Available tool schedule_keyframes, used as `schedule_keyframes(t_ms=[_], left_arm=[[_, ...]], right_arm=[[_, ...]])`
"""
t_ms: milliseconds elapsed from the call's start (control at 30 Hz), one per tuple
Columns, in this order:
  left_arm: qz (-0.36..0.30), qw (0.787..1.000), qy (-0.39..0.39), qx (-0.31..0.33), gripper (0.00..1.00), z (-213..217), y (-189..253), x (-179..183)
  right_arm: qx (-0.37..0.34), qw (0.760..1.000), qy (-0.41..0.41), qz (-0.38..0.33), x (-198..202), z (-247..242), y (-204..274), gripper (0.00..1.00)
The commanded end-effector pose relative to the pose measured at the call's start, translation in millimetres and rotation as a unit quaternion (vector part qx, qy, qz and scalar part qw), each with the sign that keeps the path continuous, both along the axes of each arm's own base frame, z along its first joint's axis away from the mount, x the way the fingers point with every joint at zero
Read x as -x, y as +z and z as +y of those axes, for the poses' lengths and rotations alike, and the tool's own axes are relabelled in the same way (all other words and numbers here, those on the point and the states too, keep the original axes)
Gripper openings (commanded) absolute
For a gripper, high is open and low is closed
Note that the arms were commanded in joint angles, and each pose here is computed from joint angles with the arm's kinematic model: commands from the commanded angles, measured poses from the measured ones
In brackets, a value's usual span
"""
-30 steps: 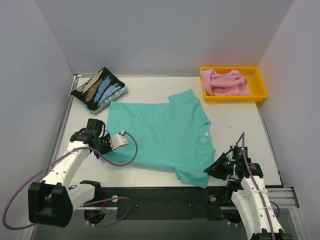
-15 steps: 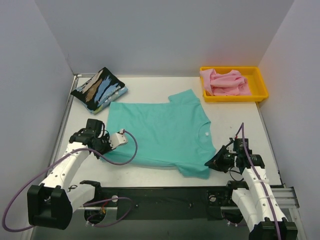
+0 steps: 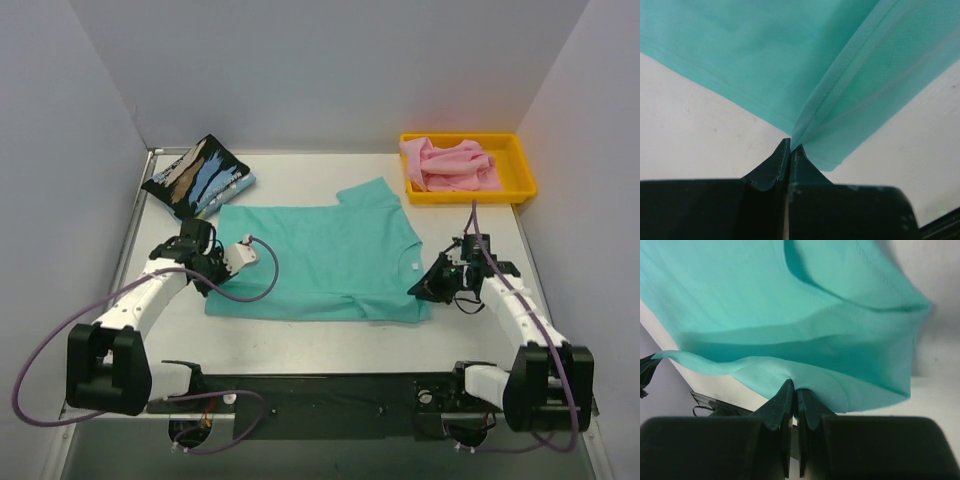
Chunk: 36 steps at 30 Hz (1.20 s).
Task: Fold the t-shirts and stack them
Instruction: Fold the flattened tshirt in 1/3 of the way
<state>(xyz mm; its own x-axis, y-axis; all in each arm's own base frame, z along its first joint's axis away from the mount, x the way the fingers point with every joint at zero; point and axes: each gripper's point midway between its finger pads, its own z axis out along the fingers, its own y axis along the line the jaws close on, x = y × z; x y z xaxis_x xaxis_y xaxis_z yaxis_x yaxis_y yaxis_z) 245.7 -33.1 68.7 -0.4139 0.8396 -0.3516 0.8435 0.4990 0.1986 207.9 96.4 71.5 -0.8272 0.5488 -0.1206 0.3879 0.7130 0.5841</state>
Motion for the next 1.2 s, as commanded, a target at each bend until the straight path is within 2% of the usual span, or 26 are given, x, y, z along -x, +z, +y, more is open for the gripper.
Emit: schedule_keyframes(t_ms=[0, 200, 367, 633, 700, 733, 767, 800, 867, 933, 1000, 1067, 1100, 1133, 1167], left_arm=[[-0.055, 0.998, 0.011, 0.011, 0.00, -6.4, 12.2, -53.6], [-0.060, 0.998, 0.015, -0.007, 0.00, -2.4, -1.5, -75.3], [-0.068, 0.997, 0.019, -0.025, 0.00, 2.4, -8.3, -90.0], [-0.042, 0.999, 0.011, -0.027, 0.00, 1.1, -24.8, -89.0], [-0.042, 0.999, 0.015, -0.025, 0.15, -0.6, -24.4, -91.8], [-0.046, 0.998, 0.019, -0.024, 0.37, -0.5, -21.5, -95.6], [-0.045, 0.998, 0.028, -0.020, 0.47, -0.9, -20.8, -96.4], [-0.054, 0.997, 0.045, -0.017, 0.64, -0.8, -13.2, -102.6], [-0.069, 0.995, 0.068, -0.017, 0.81, 3.6, 4.3, -112.0], [-0.096, 0.992, 0.076, -0.004, 0.82, 4.0, 30.2, -122.2], [-0.105, 0.993, 0.043, 0.007, 0.82, -2.1, 47.9, -117.4], [-0.093, 0.995, -0.017, 0.017, 0.79, -12.7, 51.1, -96.0], [-0.059, 0.997, -0.047, 0.029, 0.76, -19.5, 38.0, -72.1], [-0.065, 0.994, -0.087, 0.024, 0.69, -21.2, 40.5, -62.9], [-0.026, 0.993, -0.109, 0.034, 0.66, -24.0, 24.1, -38.0]], right_arm=[[0.031, 0.997, 0.041, -0.059, -58.7, -5.3, 11.0, 0.00], [0.037, 0.994, 0.089, -0.059, -101.0, -4.1, 1.8, 0.00], [0.026, 0.993, 0.116, -0.016, -109.6, 0.0, -21.5, 0.00], [0.055, 0.990, 0.130, -0.011, -126.7, -1.0, -29.1, 0.00], [0.065, 0.990, 0.126, -0.002, -126.5, -3.9, -34.3, 0.01], [0.067, 0.990, 0.125, 0.002, -126.4, -4.8, -36.3, 0.07], [0.070, 0.990, 0.123, 0.002, -128.3, -5.9, -36.0, 0.26], [0.072, 0.990, 0.121, 0.001, -129.7, -6.5, -34.0, 0.40], [0.084, 0.989, 0.117, -0.018, -135.8, -9.6, -18.2, 0.53], [0.122, 0.987, 0.102, -0.041, -138.4, -21.6, 3.0, 0.56], [0.191, 0.979, 0.066, -0.038, -129.6, -49.0, 14.8, 0.58], [0.236, 0.971, 0.037, -0.019, -109.6, -69.3, 15.4, 0.59], [0.238, 0.971, 0.033, 0.003, -93.3, -71.1, 4.0, 0.60], [0.233, 0.972, 0.035, 0.010, -84.7, -69.9, -0.2, 0.60], [0.219, 0.974, 0.038, 0.033, -70.3, -65.3, -10.4, 0.60]])
